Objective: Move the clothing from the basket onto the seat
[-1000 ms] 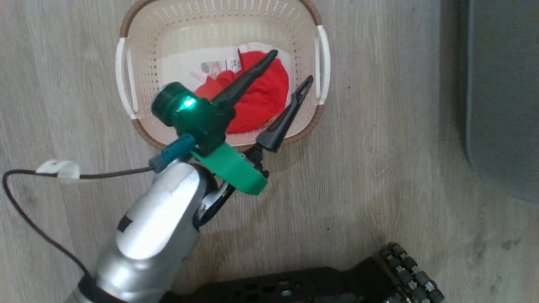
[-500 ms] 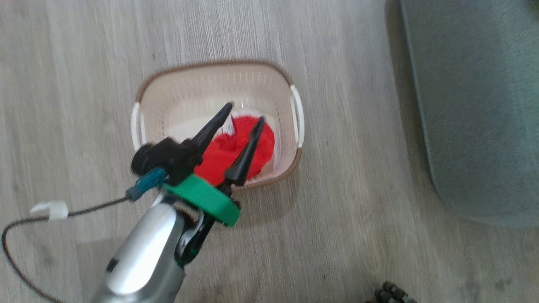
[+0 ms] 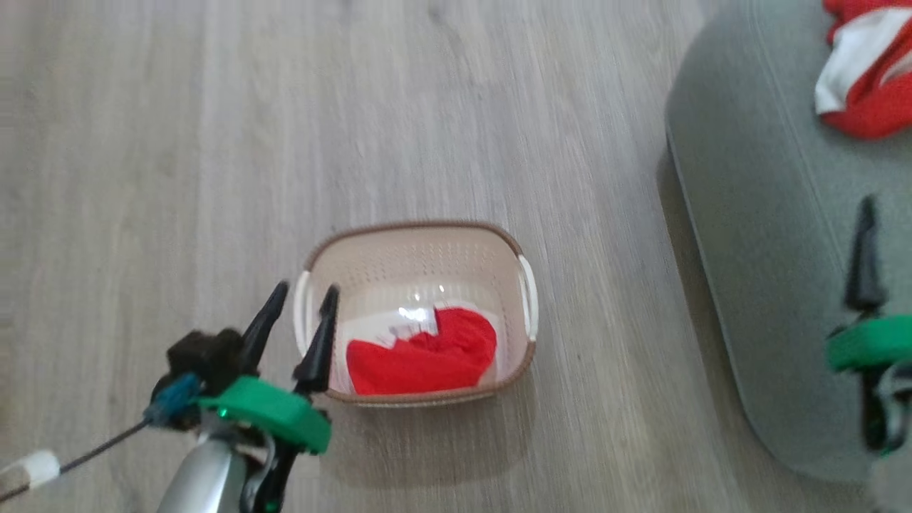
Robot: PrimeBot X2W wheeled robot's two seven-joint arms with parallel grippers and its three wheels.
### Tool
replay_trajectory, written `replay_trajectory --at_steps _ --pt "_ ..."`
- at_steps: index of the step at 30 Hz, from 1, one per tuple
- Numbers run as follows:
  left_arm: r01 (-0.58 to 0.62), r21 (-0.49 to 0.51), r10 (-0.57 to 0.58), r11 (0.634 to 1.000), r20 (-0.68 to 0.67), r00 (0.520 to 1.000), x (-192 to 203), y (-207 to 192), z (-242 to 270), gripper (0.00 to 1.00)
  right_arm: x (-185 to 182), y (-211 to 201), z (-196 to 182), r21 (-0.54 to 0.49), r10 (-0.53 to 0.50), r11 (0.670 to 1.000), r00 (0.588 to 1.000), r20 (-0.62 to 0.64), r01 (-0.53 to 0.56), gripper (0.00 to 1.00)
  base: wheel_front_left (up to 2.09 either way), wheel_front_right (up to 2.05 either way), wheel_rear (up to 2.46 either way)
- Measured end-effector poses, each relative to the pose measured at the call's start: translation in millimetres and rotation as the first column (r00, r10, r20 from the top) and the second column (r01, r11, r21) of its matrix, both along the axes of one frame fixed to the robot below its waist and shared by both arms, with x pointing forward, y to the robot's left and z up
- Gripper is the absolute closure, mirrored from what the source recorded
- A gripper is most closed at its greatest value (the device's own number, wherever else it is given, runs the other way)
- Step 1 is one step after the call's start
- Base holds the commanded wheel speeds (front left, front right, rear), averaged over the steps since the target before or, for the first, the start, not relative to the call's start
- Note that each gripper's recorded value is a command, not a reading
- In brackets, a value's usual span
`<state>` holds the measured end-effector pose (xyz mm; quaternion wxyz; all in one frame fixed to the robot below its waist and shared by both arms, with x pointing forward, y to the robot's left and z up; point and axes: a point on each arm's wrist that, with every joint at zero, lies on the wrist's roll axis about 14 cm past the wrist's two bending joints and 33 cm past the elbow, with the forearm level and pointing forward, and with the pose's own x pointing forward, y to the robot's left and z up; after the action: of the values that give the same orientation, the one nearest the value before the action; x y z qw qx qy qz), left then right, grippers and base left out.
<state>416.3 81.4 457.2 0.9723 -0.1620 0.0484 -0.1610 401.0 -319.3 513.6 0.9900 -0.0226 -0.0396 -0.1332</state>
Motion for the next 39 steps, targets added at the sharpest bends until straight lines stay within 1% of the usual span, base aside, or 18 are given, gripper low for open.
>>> replay_trajectory --at_steps 3,7,11,14,24,39 --pt "-0.069 0.025 0.069 0.997 -0.003 0.998 -12.6 25.1 0.5 0.0 -6.9 35.8 -3.6 0.02 0.076 0.997 0.997 0.001 -0.076 0.0 0.0 0.0 0.0" --pt "-0.145 0.056 0.144 0.988 0.019 0.989 -23.6 51.2 7.2 0.0 -14.4 87.6 -16.9 0.04 0.201 0.979 0.979 -0.033 -0.2 0.0 0.0 0.0 0.0" --pt "-0.21 0.068 0.207 0.975 0.039 0.978 -33.1 71.5 13.4 0.0 -25.8 118.4 -38.0 0.073 0.277 0.96 0.956 -0.092 -0.271 0.0 0.0 0.0 0.0" --pt "-0.235 0.08 0.233 0.969 0.04 0.972 -40.2 80.4 13.0 0.0 -31.3 132.6 -45.4 0.072 0.316 0.948 0.941 -0.118 -0.309 0.0 0.0 0.0 0.0" --pt "-0.257 0.079 0.255 0.963 0.042 0.966 -43.2 84.8 13.8 0.0 -31.7 143.9 -46.3 0.077 0.345 0.938 0.931 -0.12 -0.338 0.0 0.0 0.0 0.0" --pt "-0.263 0.073 0.259 0.962 0.053 0.964 -45.1 85.4 17.7 0.0 -31.1 148.6 -46.3 0.077 0.359 0.933 0.926 -0.121 -0.352 0.0 0.0 0.0 0.0"
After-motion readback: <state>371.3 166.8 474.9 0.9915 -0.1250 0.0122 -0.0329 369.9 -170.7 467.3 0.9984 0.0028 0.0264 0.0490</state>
